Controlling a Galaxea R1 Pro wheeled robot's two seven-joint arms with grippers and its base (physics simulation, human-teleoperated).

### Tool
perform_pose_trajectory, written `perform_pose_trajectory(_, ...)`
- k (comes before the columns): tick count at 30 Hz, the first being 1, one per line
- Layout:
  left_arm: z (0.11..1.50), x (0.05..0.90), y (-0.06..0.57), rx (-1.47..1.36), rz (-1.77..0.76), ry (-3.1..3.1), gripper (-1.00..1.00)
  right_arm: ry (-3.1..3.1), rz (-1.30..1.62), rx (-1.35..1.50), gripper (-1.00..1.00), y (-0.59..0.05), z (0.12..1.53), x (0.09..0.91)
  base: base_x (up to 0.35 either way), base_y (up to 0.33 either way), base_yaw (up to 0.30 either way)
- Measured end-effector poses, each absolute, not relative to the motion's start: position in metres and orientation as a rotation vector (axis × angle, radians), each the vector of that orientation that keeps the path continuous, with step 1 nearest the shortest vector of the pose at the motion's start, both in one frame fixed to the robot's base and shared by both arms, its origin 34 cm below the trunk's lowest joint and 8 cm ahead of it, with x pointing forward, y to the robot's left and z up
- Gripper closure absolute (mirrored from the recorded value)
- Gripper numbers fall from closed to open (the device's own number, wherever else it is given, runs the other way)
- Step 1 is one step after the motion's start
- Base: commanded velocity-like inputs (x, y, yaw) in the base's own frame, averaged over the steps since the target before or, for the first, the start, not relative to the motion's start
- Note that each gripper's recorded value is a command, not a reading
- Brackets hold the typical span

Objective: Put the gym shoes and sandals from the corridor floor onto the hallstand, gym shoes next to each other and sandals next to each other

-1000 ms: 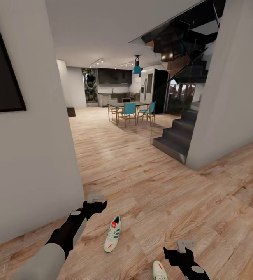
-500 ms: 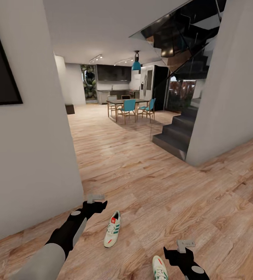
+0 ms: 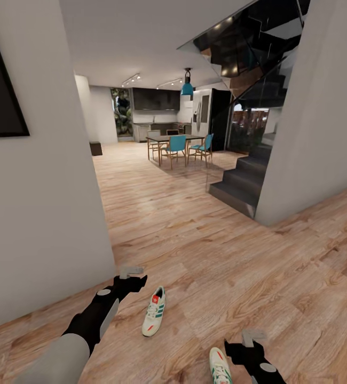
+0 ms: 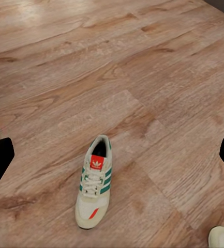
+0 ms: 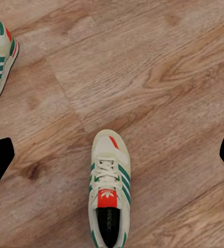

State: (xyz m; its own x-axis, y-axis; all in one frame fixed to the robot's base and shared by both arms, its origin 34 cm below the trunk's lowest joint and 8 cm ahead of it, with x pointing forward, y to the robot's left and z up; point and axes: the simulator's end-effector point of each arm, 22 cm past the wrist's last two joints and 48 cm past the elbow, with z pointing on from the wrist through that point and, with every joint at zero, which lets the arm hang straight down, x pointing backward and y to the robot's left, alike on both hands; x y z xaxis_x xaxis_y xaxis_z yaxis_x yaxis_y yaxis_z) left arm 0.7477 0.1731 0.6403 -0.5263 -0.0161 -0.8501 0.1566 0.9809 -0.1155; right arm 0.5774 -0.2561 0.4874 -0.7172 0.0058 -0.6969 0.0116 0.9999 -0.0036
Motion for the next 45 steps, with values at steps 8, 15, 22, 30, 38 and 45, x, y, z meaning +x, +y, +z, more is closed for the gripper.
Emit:
perform_pose_trajectory(8, 0.625, 0.745, 0.173, 0.099, -0.218, 2.115, -1.00, 2.348, -0.007, 0.003, -1.00, -0.254, 0.480, 0.589, 0.000, 0.000, 0.000)
perform_pose_trajectory(15, 0.611, 0.743, 0.173, 0.099, -0.218, 2.115, -1.00, 2.347, -0.007, 0.001, -1.00, -0.253, 0.467, 0.588, 0.000, 0.000, 0.000)
perform_pose_trajectory(22, 0.595, 0.741, 0.173, 0.099, -0.219, 2.118, -1.00, 2.352, -0.007, 0.002, -1.00, -0.254, 0.450, 0.584, 0.000, 0.000, 0.000)
perform_pose_trajectory(30, 0.570, 0.736, 0.173, 0.098, -0.220, 2.130, -1.00, 2.363, -0.006, 0.005, -1.00, -0.254, 0.428, 0.578, 0.000, 0.000, 0.000)
perform_pose_trajectory(38, 0.546, 0.732, 0.173, 0.097, -0.221, 2.143, -1.00, 2.377, -0.006, 0.005, -1.00, -0.254, 0.405, 0.572, 0.000, 0.000, 0.000)
perform_pose_trajectory(45, 0.524, 0.728, 0.173, 0.096, -0.222, 2.154, -1.00, 2.389, -0.006, 0.006, -1.00, -0.254, 0.385, 0.566, 0.000, 0.000, 0.000)
